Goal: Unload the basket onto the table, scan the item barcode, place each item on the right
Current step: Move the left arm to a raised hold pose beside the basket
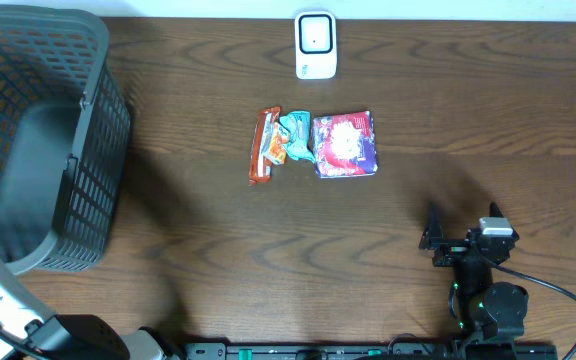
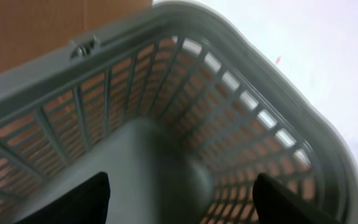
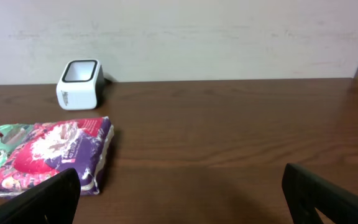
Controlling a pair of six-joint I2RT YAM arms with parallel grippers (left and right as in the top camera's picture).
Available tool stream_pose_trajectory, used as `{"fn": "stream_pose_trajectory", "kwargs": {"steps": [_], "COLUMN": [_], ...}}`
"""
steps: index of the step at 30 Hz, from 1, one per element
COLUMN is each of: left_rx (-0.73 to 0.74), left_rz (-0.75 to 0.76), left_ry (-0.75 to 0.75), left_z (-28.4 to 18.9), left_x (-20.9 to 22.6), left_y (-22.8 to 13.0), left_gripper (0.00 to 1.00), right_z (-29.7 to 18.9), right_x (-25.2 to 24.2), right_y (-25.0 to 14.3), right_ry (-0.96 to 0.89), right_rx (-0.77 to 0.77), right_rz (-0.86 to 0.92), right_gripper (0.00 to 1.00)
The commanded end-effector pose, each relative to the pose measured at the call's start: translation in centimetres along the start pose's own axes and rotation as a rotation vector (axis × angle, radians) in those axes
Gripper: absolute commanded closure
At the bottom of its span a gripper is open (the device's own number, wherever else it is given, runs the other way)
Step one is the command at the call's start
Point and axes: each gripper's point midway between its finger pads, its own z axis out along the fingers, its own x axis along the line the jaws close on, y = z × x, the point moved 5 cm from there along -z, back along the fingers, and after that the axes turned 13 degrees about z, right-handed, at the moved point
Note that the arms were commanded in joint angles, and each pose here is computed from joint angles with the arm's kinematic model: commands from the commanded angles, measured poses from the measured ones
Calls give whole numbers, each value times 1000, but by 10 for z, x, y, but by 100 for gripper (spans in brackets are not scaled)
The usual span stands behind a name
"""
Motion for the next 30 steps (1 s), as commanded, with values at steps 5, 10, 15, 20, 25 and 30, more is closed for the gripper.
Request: {"fn": "stream_pose_trajectory", "kwargs": {"steps": [5,10,15,20,25,30], "left_rx": [-1,-88,-170,-52,213,320], "left_rz": [108,73,155,201,260,383], "left_ry": [-12,-122,-339,-604,-790,-726], "left_z": [-6,-40,-84,-105,-109,-102], "left_x": [-5,-34,-86,-150,-215,-247], "left_y": [-1,12,17,-16,-73,-109], "left_gripper": [24,24,24,24,24,24], "right_z": [0,0,0,0,0,0], "right_x": [0,0,0,0,0,0], "right_y": [-1,-1,-1,-1,-1,-1], "right_ry": [-3,-3,-3,-3,-3,-3], "right_rx": [4,4,4,4,4,4], "right_rz": [10,10,10,10,10,10], "right_gripper": [1,1,1,1,1,1]}}
